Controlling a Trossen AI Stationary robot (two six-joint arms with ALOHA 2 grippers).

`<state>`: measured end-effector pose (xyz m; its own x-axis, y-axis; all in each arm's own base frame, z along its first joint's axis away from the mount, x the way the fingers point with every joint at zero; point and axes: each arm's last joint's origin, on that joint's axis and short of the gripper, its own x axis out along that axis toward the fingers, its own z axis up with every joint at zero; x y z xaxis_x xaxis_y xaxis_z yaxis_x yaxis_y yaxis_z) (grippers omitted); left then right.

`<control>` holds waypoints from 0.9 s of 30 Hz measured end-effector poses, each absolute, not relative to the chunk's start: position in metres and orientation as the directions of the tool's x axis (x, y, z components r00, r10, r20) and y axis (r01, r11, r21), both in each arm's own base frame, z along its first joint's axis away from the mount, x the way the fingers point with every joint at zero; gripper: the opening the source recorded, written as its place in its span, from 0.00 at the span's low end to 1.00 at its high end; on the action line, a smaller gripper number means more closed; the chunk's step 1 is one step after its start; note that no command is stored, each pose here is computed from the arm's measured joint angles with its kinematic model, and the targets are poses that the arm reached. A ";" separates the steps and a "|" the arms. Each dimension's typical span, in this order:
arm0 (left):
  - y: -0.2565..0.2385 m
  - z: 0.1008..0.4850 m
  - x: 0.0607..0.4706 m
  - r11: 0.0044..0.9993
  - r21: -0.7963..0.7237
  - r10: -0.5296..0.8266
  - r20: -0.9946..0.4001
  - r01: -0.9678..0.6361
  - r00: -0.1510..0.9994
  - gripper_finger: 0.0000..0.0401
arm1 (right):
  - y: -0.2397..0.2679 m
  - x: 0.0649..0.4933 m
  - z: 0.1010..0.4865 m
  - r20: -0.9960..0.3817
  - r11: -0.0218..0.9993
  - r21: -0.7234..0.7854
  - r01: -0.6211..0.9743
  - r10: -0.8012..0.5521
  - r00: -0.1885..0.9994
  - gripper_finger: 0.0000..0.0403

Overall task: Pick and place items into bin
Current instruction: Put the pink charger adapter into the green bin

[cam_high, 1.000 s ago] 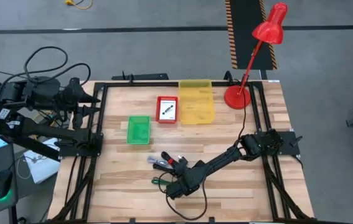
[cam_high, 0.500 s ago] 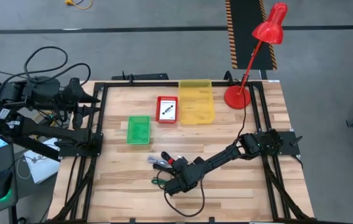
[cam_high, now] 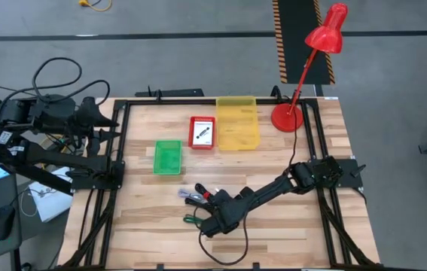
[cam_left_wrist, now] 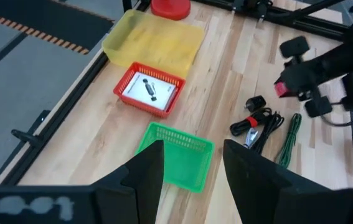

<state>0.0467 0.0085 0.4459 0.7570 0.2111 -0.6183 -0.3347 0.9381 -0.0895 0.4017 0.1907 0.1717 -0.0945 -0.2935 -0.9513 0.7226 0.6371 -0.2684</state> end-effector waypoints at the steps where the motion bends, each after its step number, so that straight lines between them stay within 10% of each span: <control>1: 0.008 0.445 0.046 0.936 -0.092 0.211 -0.624 -0.339 0.753 0.38 | 0.191 0.403 0.180 -0.949 0.637 -0.265 0.724 -0.307 -0.077 0.36; 18: 0.008 0.442 0.043 0.937 -0.078 0.208 -0.661 -0.342 0.721 0.38 | 0.123 0.498 0.286 -0.627 0.882 0.108 0.459 -0.297 0.720 0.36; 27: 0.008 0.442 0.043 0.937 -0.077 0.208 -0.661 -0.341 0.721 0.38 | 0.044 0.519 0.294 -0.584 0.889 0.121 0.442 -0.296 0.756 0.36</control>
<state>0.0433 0.0082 0.4417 0.7207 0.2079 -0.6613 -0.3412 0.9368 -0.0773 0.5185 0.0441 0.2943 0.7560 -0.2962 -0.5838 0.4421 0.8887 0.1215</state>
